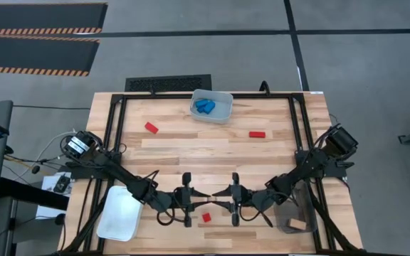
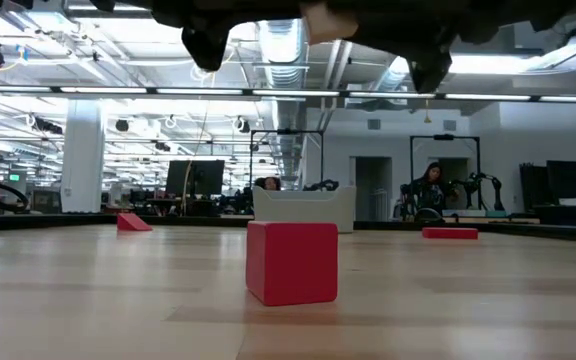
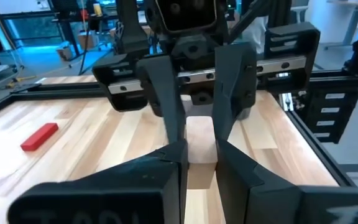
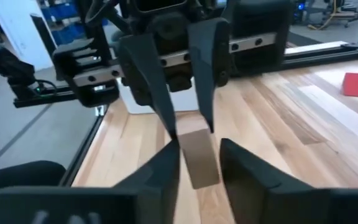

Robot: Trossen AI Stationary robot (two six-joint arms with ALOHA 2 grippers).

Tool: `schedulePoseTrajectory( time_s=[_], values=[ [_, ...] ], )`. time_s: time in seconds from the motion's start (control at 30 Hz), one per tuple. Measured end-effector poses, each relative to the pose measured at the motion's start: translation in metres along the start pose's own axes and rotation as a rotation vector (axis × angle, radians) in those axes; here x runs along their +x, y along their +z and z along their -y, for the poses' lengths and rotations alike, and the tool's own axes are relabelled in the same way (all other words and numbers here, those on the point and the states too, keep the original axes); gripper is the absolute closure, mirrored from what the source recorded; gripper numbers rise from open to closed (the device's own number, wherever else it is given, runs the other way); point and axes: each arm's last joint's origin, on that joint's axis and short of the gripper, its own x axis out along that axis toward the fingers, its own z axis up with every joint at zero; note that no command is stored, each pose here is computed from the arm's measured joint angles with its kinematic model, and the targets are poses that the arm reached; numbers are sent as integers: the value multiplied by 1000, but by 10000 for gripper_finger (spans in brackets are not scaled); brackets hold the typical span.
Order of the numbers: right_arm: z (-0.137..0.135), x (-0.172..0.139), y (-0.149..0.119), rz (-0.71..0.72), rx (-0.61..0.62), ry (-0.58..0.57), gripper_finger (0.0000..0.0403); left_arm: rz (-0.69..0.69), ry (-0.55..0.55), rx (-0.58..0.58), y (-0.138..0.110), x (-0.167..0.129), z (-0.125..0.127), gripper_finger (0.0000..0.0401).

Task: Sort & place blocks by color
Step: Put the brown square block into the transparent black bin

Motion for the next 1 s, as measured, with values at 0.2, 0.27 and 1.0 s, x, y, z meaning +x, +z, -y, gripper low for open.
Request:
schedulePoseTrajectory(
  time_s=[0.2,0.27,1.0],
  values=[
    [0,0,-1,-13,-9,9,359,-11,12,-60,-1,0,0,339],
    [0,-4,0,-45,-28,4,362,-29,35,-63,-3,0,-1,324],
    [50,-154,50,-833,361,-92,349,-187,90,4,-22,-3,-4,224]
  ],
)
